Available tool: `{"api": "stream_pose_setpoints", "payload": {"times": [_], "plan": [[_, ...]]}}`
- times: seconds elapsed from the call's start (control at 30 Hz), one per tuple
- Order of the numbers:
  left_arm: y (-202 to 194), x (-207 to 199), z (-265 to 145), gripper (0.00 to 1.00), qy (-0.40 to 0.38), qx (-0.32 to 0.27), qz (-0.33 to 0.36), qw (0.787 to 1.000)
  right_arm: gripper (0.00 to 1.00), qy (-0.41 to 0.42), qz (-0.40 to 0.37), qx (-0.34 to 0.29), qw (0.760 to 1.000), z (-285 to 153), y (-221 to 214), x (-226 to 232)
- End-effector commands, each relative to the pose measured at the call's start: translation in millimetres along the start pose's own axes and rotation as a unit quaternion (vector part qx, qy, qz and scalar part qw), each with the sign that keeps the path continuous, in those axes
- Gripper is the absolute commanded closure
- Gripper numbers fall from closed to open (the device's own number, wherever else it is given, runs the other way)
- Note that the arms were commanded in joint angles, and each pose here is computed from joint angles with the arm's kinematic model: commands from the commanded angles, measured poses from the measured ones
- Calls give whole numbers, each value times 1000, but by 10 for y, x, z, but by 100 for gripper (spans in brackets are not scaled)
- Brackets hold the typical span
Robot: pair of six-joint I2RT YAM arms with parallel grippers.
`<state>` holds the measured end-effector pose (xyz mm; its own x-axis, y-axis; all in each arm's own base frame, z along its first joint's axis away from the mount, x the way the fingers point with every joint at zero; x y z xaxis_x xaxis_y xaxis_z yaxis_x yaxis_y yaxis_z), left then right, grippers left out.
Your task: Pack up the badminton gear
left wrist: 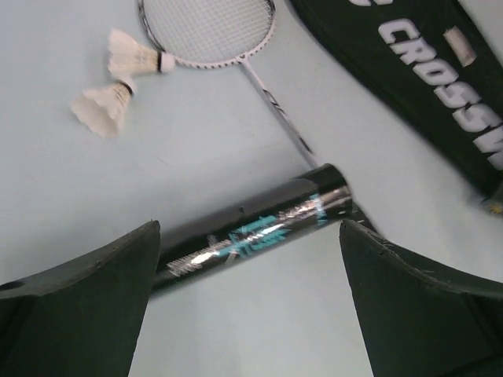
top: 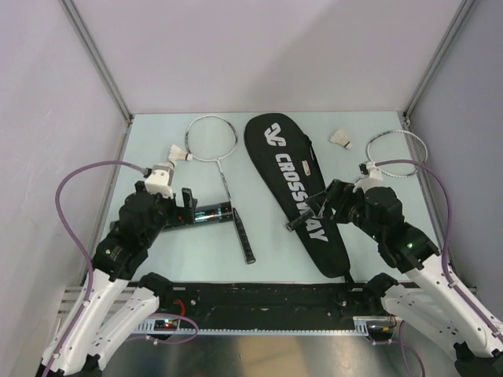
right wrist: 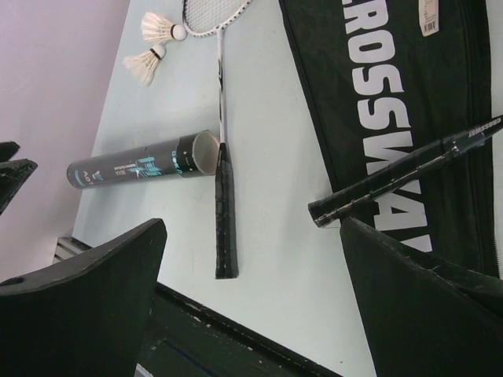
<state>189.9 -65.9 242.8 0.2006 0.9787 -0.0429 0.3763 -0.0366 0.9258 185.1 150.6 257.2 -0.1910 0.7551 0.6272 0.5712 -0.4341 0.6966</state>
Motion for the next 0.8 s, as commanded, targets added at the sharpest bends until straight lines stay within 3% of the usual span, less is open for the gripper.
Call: {"api": "stream_pose_setpoints", "payload": {"times": [0.0, 0.1, 0.2, 0.47, 0.77], "plan": [[123, 37, 48, 2, -33, -4, 188, 982, 1, 20, -30, -23, 999, -98, 122, 75], [-101, 127, 171, 2, -48, 39, 351, 934, 1, 65, -59, -15, 996, -136, 91, 169], [-246, 224, 303, 2, -43, 96, 439, 892, 0, 122, -84, -6, 989, -208, 43, 289], [-613, 24, 602, 2, -169, 157, 508, 830, 0, 176, -95, -8, 980, -419, 19, 402], [-1032, -61, 1032, 4, -257, 252, 512, 780, 1, 175, -91, -34, 980, -633, 48, 358]]}}
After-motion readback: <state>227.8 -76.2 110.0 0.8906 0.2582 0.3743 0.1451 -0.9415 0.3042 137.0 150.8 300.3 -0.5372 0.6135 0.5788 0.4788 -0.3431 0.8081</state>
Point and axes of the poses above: each gripper's point midway between its finger pads, its own z axis out along the fingers, its own x axis along the line the jaws close on, y = z × x, the point moved 4 cm from there along -z, back along the fingers, and after that the axes turned 3 degrees about z, right-handed, at the moved point
